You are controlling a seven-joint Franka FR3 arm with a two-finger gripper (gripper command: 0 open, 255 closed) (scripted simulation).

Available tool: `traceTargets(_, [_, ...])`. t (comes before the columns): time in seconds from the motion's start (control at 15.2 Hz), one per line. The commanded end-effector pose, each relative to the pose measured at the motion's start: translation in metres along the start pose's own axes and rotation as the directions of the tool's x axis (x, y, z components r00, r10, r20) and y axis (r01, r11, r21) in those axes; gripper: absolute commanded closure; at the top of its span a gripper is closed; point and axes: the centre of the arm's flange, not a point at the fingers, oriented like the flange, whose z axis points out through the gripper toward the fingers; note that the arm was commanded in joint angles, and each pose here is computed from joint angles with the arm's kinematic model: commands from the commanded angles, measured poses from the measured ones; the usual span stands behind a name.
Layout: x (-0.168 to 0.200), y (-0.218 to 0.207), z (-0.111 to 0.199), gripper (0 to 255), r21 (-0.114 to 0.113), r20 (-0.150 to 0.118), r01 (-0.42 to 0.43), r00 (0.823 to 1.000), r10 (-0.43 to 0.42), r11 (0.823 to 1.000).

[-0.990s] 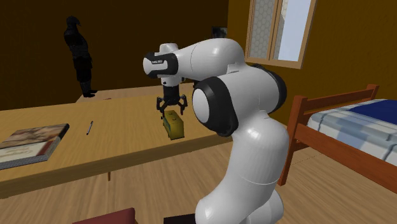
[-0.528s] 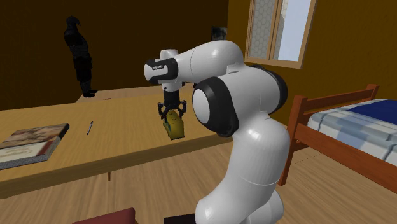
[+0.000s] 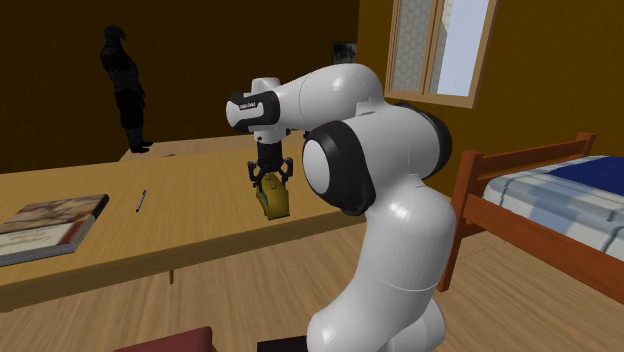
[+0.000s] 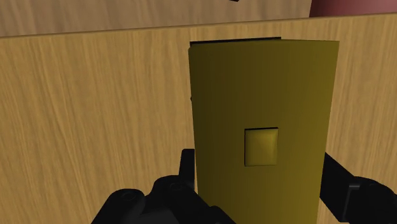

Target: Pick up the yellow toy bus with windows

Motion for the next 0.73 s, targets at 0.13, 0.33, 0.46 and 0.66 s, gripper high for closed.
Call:
traceTargets(0.13, [0.001, 0.0, -0.015, 255, 0.0, 0.002, 0.0, 1.0, 0.0, 1.0])
traceTargets(0.33, [0.001, 0.0, -0.03, 255, 0.0, 0.002, 0.0, 1.0, 0.0, 1.0])
traceTargets(0.46, [0.001, 0.0, -0.041, 255, 0.0, 0.002, 0.0, 1.0, 0.0, 1.0])
traceTargets(0.66, [0.002, 0.0, -0.057, 255, 0.0, 0.002, 0.0, 1.0, 0.0, 1.0])
